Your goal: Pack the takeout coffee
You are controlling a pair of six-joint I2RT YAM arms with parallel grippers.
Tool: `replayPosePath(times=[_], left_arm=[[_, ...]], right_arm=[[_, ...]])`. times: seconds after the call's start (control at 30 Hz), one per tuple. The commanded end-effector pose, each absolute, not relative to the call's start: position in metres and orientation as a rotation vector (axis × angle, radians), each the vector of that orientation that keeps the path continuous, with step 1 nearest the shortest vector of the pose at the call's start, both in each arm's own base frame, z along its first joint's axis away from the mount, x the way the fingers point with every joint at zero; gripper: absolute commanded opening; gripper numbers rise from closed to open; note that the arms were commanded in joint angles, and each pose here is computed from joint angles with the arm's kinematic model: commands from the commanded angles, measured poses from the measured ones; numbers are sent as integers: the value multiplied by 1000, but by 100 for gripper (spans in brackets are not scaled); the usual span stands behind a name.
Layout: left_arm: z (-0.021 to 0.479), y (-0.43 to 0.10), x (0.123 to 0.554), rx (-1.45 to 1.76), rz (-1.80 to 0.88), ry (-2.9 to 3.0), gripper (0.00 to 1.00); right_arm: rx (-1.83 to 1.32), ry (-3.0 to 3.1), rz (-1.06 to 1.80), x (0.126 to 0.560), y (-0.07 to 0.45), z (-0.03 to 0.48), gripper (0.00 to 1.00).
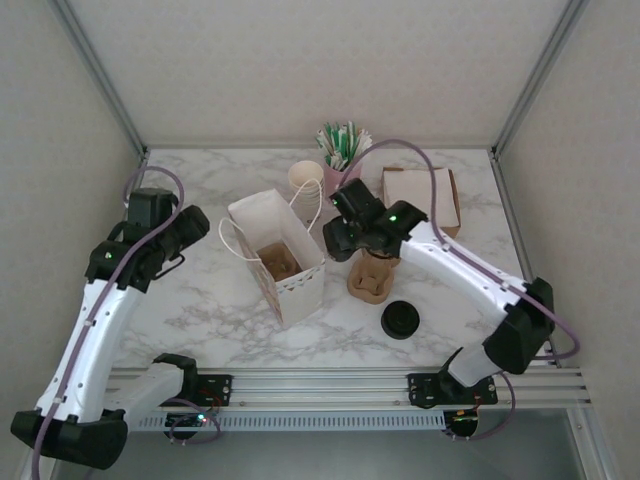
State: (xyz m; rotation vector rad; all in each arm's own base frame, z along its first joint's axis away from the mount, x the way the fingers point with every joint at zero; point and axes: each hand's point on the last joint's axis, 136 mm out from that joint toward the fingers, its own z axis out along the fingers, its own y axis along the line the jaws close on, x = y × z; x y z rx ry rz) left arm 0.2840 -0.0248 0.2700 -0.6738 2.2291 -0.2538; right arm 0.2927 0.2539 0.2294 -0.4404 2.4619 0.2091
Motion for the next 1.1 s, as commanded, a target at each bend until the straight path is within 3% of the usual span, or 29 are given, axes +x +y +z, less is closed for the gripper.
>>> replayPosePath(times=[0.0, 0.6, 0.83, 1.07], left_arm=[[263, -12, 303, -800, -274, 2175, 64], [178, -21, 390, -873, -424, 2266, 66], [153, -67, 406, -742, -554, 2366, 71], [132, -85, 392, -702, -556, 2434, 72]], right_arm=[[-369, 2442, 124, 288, 225, 256, 68], [-415, 2230, 248, 243, 182, 397, 67], [-535, 2145, 361, 231, 204, 446, 67], [-665, 2096, 446, 223, 245, 459, 67]])
